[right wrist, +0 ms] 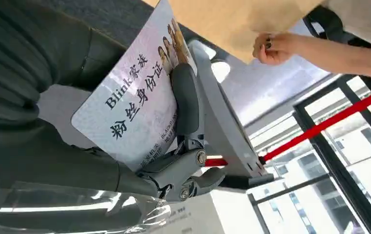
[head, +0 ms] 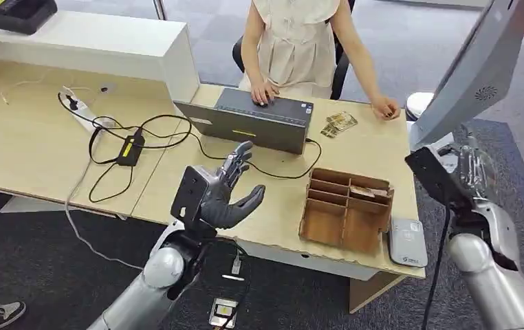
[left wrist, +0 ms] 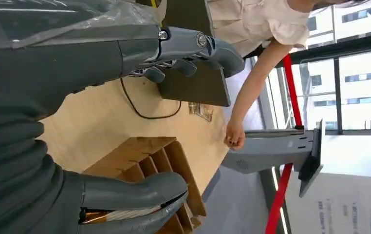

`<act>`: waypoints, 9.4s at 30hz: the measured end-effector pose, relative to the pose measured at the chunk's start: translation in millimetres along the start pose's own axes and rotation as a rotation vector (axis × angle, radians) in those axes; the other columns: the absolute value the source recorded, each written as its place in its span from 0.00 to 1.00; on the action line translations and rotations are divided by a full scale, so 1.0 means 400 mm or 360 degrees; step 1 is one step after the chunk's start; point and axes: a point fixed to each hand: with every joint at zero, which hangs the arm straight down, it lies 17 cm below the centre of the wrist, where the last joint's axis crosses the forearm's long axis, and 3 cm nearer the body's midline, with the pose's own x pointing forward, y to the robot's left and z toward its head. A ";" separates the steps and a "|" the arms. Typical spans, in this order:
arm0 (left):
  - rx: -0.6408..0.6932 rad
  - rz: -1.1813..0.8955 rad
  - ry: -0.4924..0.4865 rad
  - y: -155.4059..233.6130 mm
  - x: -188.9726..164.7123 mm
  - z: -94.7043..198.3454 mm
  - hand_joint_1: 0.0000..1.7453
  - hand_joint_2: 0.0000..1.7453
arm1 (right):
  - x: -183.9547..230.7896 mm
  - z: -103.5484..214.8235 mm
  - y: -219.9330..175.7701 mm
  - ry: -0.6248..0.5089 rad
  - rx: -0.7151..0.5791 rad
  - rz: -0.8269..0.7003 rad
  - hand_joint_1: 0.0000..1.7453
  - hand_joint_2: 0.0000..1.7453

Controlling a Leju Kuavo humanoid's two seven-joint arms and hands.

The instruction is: Pass the card to the sensor for recognition and then transmit it.

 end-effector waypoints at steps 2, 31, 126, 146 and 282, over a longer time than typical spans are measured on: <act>-0.0003 0.0000 -0.0006 -0.001 0.004 -0.003 0.00 1.00 | 0.006 -0.008 -0.020 -0.0016 -0.0019 0.0009 1.00 1.00; -0.0211 0.0086 -0.0028 -0.112 0.032 -0.053 0.00 1.00 | 0.353 -0.213 -0.116 -0.0341 -0.0034 0.0107 1.00 1.00; 0.0079 0.0071 -0.0010 0.021 0.026 -0.023 0.00 1.00 | 0.235 0.243 0.242 -0.0331 0.0045 0.0303 0.00 1.00; -0.0018 0.0084 -0.0008 -0.026 0.030 -0.021 0.00 1.00 | 0.227 0.215 0.270 -0.0329 0.0039 0.0375 0.00 1.00; -0.0373 0.0165 0.0029 -0.224 -0.005 -0.063 0.00 1.00 | 0.258 -0.219 -0.100 -0.0165 -0.0151 0.0112 1.00 1.00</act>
